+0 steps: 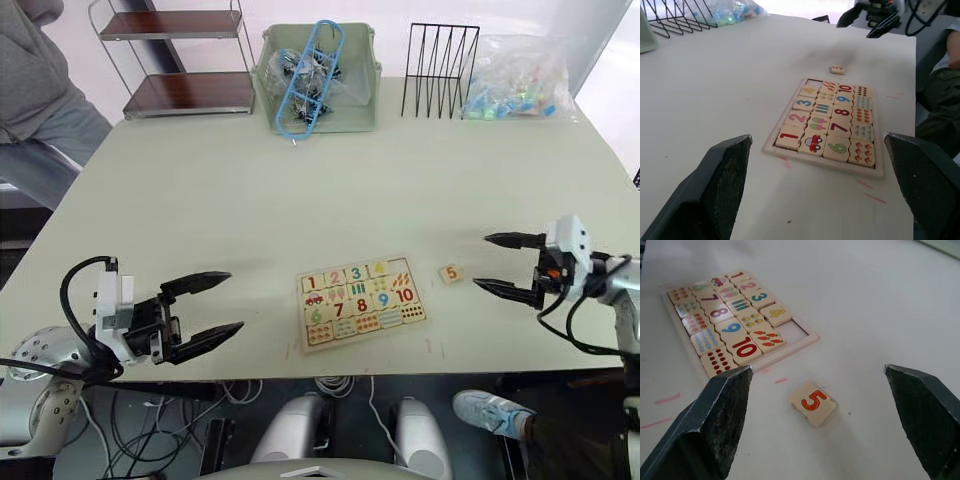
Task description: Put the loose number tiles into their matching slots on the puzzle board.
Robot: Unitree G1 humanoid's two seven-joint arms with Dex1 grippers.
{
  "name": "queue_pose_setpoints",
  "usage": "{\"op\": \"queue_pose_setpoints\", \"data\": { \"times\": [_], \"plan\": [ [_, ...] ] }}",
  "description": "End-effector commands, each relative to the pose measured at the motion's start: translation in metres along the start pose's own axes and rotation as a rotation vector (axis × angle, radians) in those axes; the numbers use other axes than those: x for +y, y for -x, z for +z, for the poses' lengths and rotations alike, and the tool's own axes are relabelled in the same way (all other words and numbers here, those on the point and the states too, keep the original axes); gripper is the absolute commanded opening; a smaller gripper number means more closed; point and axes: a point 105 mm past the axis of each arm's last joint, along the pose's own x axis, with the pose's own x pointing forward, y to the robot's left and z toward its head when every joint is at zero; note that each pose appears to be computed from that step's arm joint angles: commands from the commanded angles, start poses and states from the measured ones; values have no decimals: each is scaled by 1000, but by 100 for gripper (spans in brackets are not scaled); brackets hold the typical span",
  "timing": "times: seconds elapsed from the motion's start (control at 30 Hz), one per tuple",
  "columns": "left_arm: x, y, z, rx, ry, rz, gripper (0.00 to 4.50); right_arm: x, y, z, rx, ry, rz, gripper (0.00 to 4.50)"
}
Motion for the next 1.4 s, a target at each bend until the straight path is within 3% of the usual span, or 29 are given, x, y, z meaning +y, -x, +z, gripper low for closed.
{"op": "queue_pose_setpoints", "data": {
  "times": [0.03, 0.3, 0.67, 1.03, 1.4],
  "plan": [
    [-5, -4, 13, -26, -33, -70, 450, -6, -3, 5, 62, 54, 65, 439],
    [-9, -13, 20, -43, -36, -156, 450, -17, -19, -7, 265, 176, 213, 439],
    [-12, -16, 21, -42, -42, -189, 450, -20, -35, -18, 372, 264, 322, 439],
    [-13, -13, 20, -35, -45, -190, 450, -14, -35, -28, 400, 245, 363, 439],
    [-10, -15, 20, -41, -46, -187, 450, -7, -28, -27, 350, 139, 337, 439]
  ]
}}
